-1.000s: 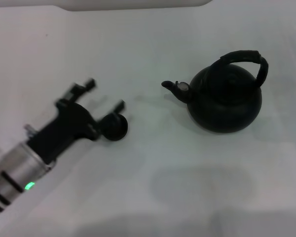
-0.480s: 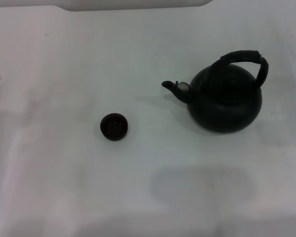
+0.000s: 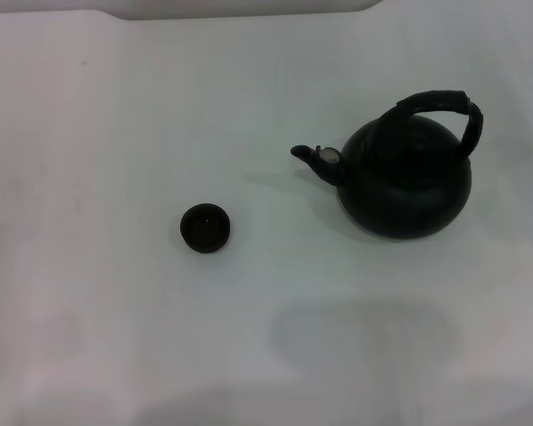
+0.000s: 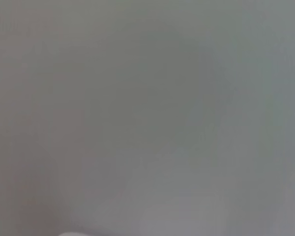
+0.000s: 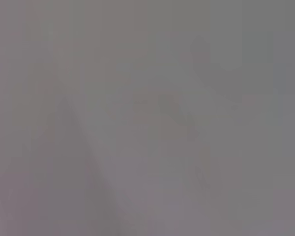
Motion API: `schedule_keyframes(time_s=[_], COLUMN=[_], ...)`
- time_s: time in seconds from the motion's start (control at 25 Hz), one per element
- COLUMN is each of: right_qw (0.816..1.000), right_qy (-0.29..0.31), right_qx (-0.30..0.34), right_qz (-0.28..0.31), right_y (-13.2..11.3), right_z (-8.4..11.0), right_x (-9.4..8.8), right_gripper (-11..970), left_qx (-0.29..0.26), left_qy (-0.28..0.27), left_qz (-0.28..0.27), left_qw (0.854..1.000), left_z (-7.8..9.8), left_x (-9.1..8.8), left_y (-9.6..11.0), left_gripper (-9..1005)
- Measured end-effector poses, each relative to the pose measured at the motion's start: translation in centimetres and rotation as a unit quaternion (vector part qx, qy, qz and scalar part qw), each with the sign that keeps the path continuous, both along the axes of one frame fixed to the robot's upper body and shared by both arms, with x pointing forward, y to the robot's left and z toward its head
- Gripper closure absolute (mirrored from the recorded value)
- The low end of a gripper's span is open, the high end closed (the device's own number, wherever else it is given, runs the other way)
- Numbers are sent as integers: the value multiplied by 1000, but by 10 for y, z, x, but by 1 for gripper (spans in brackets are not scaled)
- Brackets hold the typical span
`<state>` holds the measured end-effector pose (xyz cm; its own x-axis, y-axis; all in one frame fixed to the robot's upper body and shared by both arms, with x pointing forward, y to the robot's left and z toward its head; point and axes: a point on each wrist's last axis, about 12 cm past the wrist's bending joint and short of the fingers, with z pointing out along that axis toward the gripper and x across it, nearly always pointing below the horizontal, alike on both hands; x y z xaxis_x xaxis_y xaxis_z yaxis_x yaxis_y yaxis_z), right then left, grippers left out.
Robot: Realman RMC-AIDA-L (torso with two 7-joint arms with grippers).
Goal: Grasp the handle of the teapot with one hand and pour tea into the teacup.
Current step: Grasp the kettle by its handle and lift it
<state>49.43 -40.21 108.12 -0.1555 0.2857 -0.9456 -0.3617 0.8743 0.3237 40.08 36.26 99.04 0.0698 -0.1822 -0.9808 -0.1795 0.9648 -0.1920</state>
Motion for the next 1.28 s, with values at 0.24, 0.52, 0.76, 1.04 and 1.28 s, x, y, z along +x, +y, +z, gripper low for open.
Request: schedule_keyframes(time_s=[0.24,0.52,0.76,1.04,1.28], right_qw=[990,977,956,931,926], right_qy=[106,160,215,264,298], right_qx=[-84,-141,-201,-252,-231], right_qz=[25,0,11,-6,1], right_y=[0,7,32,72,89], right_z=[43,92,125,137,123], right_x=[16,19,10,-4,-16], right_gripper=[313,315,317,318,321], left_qx=[1,-1,-2,-1,-1], left_qy=[16,19,18,10,8], left_qz=[8,4,-1,-9,-13], left_qw=[1000,1000,1000,1000,1000], left_z=[-3,-3,-1,2,3], left_x=[2,10,17,27,32], left_y=[4,2,0,-3,-4], left_gripper=[119,118,118,118,118])
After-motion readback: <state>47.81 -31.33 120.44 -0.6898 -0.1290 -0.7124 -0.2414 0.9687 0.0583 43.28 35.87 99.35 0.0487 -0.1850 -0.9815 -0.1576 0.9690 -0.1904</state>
